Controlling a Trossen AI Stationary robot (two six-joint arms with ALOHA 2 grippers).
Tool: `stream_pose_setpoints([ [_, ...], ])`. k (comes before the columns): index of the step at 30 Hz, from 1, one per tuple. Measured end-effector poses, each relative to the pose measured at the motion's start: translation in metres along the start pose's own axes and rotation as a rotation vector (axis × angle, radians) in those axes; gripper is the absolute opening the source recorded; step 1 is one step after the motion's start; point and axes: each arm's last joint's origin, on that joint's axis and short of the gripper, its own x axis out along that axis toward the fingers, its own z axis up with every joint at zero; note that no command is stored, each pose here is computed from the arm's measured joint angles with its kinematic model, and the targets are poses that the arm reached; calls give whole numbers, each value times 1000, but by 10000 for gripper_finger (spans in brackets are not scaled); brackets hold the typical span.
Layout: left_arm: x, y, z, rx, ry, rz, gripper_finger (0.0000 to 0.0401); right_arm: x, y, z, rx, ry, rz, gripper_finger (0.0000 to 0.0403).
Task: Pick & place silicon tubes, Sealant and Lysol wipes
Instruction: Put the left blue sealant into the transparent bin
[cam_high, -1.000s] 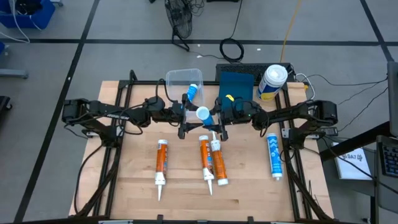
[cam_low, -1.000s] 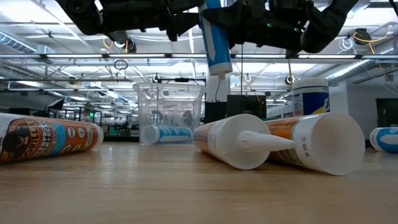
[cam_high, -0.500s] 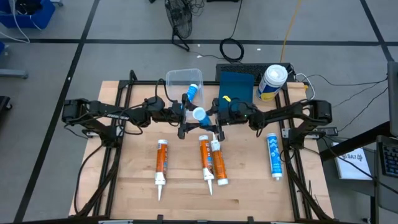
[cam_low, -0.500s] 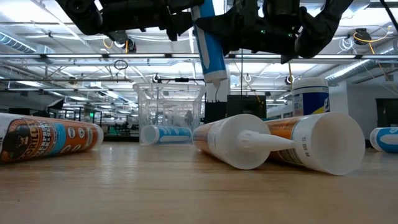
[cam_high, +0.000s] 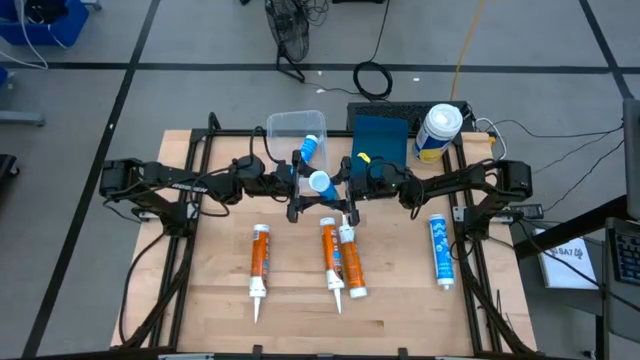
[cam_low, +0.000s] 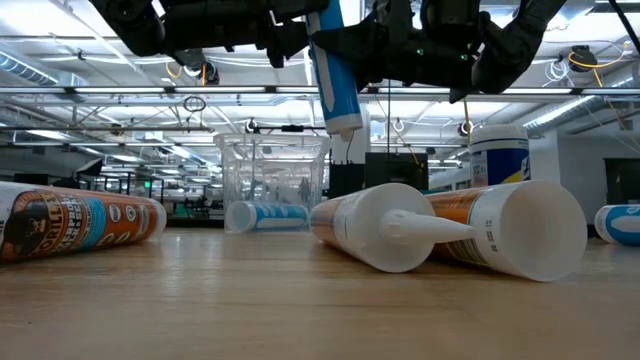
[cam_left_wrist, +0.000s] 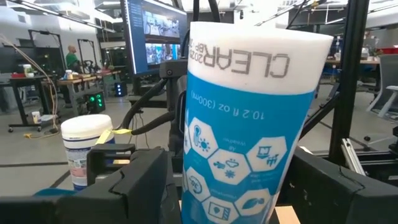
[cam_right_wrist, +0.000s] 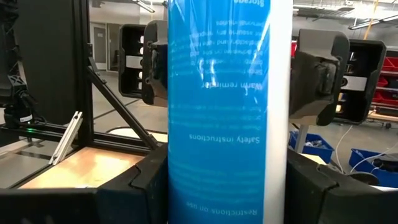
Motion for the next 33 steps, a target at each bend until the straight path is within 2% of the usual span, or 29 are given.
stream_pose_setpoints([
  [4,0,0,0,6,1,-9,280,0,0,0,1,3,0,206],
  [8,0,-1,-1,42,3,-44,219,0,0,-2,7,17,4,209],
  [9,0,-1,-1,50,3,-44,215,0,0,-2,6,18,5,211],
  [19,0,-2,-2,74,15,-53,215,0,1,-5,17,52,8,224],
  [24,-9,-3,11,109,28,-46,215,0,0,-6,23,71,6,226],
  [33,-36,-4,37,188,110,64,215,0,-1,-9,35,109,-12,227],
])
